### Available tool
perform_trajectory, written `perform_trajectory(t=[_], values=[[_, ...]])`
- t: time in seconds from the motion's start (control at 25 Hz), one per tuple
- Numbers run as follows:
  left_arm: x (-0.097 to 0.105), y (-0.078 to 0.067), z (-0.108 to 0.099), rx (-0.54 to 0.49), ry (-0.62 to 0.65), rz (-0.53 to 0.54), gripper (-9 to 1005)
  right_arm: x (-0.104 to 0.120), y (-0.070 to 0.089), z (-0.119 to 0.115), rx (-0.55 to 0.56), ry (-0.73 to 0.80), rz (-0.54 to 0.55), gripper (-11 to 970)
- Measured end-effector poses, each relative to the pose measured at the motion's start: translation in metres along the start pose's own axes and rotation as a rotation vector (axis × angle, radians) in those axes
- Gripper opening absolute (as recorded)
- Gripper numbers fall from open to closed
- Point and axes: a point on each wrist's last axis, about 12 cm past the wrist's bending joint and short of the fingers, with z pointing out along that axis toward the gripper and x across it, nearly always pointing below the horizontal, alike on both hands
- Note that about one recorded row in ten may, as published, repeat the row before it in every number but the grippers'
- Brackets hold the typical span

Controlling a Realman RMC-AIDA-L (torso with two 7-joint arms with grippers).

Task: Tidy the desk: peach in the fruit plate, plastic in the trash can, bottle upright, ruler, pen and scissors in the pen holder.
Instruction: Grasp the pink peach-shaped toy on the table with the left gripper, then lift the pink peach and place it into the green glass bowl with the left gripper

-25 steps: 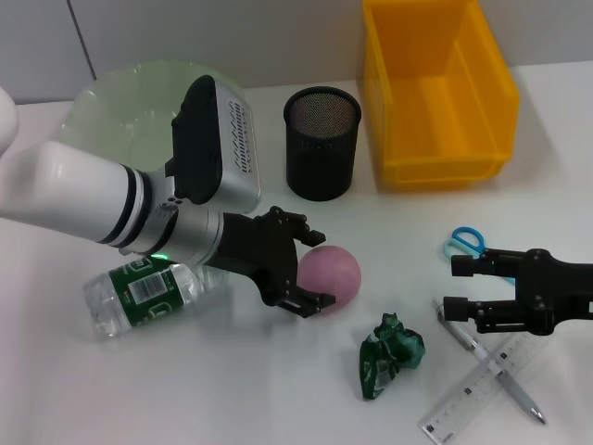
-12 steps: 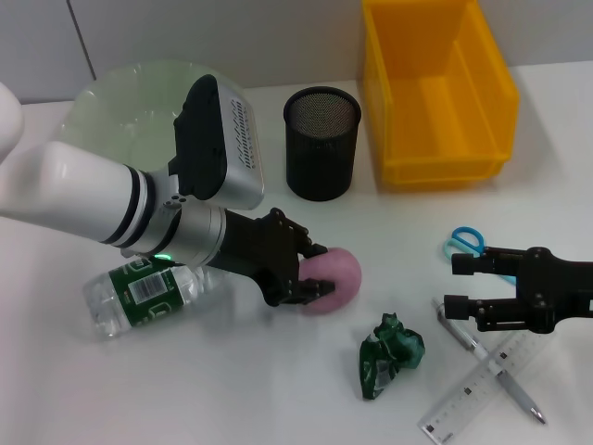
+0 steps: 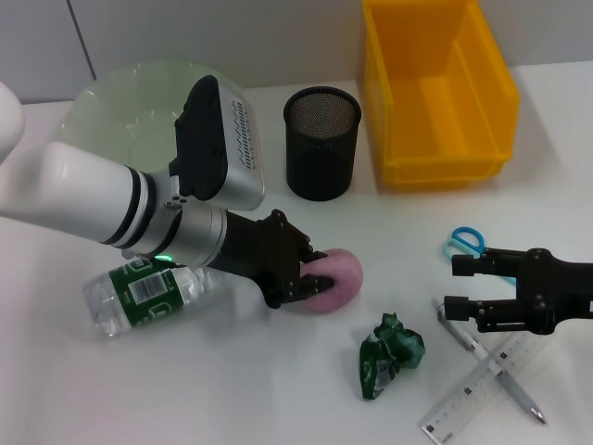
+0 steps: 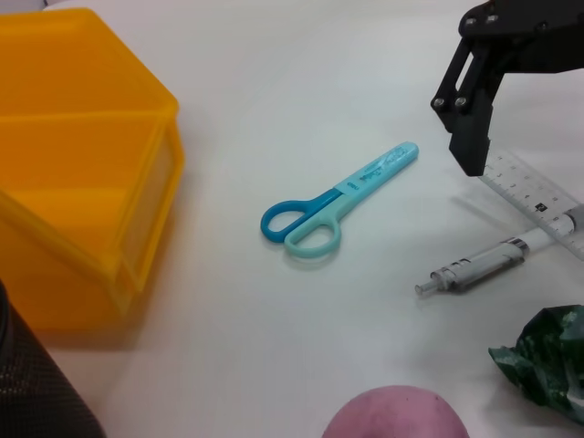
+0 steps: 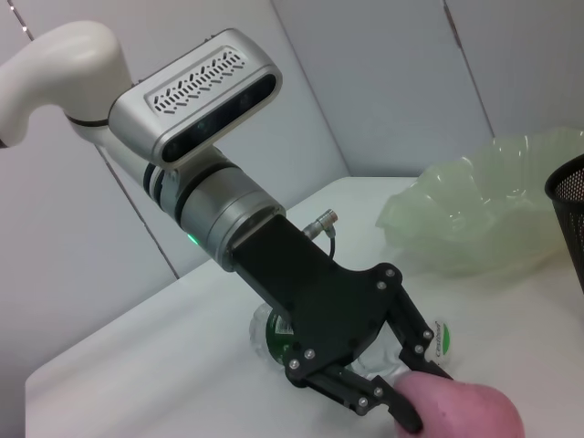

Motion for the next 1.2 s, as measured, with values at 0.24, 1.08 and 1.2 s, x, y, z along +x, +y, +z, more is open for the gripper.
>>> perform_trajectory(t=[0.24,1.08,1.2], values=[[0.0001,-0.0004,-0.0002,0.001,-0.001,-0.002,242,0.0012,0.0004,-0.0003,0.000,-0.001,0.004,827],[-0.0011,-0.0004,-0.0003,0.001,-0.002,0.002,89,0.0018,-0.0005,0.0002,0.010,0.000,0.005,827],[-0.0034,0.0000,-0.0008,-0.003,-0.020,-0.004,57,0.0013,-0.0008,0.0001,0.010,0.001,0.004,827]])
